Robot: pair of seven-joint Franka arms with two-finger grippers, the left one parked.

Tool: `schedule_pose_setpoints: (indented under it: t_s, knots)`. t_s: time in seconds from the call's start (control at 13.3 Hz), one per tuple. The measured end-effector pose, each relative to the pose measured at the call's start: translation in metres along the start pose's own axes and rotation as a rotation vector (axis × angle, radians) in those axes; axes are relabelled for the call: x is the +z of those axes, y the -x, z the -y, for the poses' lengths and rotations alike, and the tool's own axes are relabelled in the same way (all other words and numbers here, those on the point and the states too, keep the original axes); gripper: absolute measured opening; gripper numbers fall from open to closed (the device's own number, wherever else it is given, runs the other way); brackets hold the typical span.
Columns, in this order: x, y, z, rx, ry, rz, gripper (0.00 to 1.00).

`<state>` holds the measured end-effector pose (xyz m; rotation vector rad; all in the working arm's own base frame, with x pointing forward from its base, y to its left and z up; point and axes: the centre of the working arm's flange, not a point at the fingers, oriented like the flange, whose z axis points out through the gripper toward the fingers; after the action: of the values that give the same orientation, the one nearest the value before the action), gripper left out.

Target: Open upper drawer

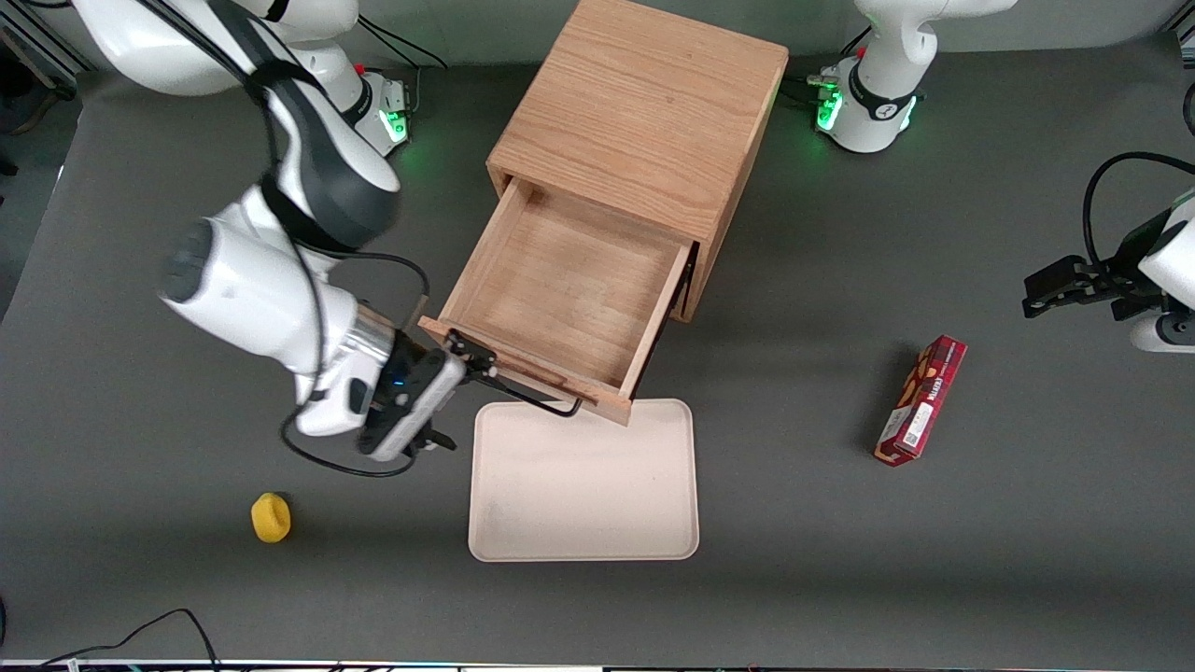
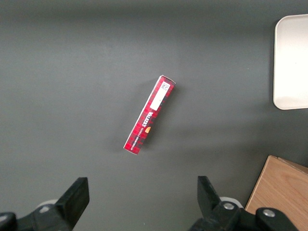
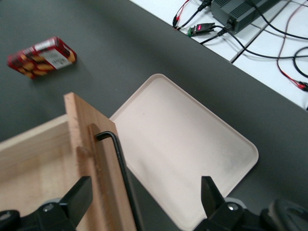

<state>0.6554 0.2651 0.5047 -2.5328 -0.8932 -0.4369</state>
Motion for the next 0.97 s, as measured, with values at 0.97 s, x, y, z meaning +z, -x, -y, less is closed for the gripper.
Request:
schedule_pose_setpoints:
  t_s: [0.97]
  knots:
    - [-0.227, 0.171, -0.067, 0.584, 0.407, 0.408, 1.00]
